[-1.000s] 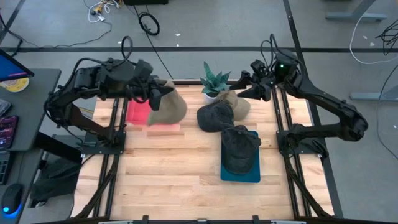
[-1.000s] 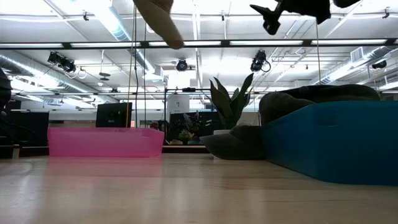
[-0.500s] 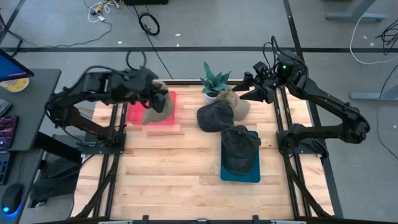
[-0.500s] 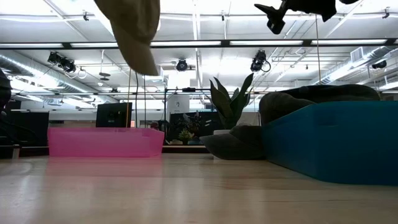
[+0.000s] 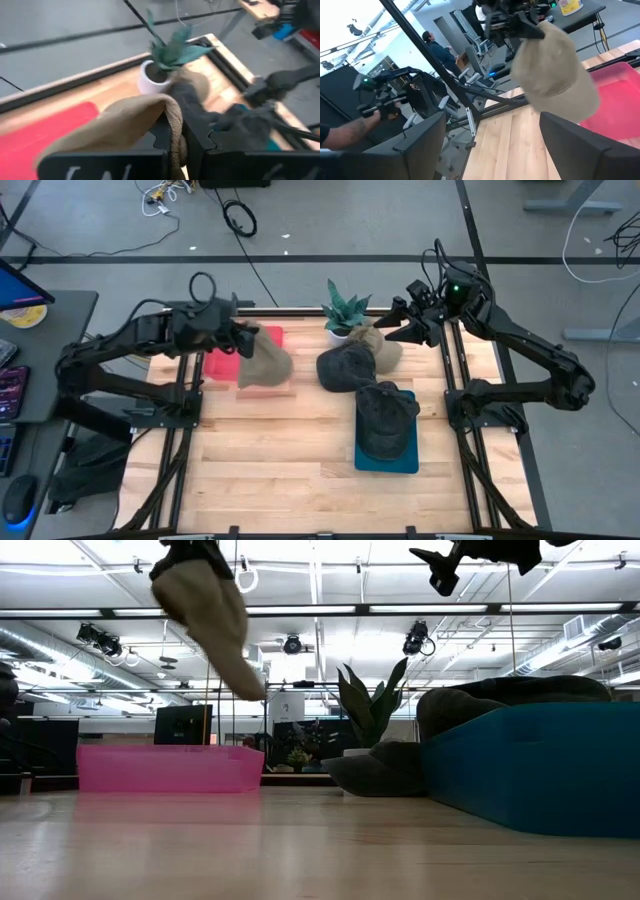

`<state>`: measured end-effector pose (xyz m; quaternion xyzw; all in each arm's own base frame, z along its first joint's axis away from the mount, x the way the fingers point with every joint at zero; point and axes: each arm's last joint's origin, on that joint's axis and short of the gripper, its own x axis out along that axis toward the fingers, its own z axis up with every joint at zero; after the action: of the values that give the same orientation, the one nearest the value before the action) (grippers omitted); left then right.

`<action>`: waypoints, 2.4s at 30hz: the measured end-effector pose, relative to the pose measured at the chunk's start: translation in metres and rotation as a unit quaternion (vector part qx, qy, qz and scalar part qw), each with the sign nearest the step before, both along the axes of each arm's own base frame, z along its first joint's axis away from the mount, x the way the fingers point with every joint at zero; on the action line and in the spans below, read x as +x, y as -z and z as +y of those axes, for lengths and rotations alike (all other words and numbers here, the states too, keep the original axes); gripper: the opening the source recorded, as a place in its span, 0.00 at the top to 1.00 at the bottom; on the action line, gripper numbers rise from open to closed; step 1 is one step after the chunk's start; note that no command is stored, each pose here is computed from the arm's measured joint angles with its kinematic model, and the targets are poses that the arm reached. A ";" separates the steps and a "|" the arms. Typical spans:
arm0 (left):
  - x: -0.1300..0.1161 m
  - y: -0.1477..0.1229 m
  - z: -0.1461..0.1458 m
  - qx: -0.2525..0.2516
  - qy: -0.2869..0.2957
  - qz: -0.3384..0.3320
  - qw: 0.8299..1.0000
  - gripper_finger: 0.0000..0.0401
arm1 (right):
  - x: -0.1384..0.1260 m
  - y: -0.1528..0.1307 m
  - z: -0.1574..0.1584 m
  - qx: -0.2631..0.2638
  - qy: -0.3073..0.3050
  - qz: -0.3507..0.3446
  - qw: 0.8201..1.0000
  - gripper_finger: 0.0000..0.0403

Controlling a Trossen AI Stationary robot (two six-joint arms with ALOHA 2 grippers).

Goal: Pick & Place hat
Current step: Put the bottom brown cap into the pink bin

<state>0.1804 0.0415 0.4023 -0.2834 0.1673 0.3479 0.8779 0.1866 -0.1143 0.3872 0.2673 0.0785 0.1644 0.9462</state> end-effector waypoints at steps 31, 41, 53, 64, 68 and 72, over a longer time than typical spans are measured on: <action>-0.028 0.093 0.065 0.048 -0.023 0.083 0.995 0.94 | 0.009 0.000 0.010 0.010 0.030 0.010 0.999 0.20; -0.036 0.115 0.073 0.007 0.001 0.101 0.995 0.94 | 0.010 0.000 0.011 0.009 0.037 0.011 0.999 0.20; -0.046 0.145 0.082 -0.021 0.005 0.124 0.992 0.94 | 0.010 0.000 0.010 0.017 0.051 0.014 0.998 0.20; -0.068 0.176 0.094 -0.095 -0.094 0.120 0.984 0.94 | 0.010 0.001 0.009 0.028 0.065 0.018 0.997 0.20; -0.077 0.184 0.098 -0.122 -0.133 0.117 0.977 0.94 | 0.011 0.001 0.009 0.028 0.073 0.019 0.997 0.20; -0.079 0.183 0.100 -0.120 -0.141 0.111 0.976 0.94 | 0.011 0.001 0.009 0.027 0.074 0.018 0.997 0.20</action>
<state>0.1019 0.1417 0.2189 -0.3669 0.2628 0.4752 0.7553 0.1972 -0.1058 0.3867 0.3012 0.0714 0.0910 0.9465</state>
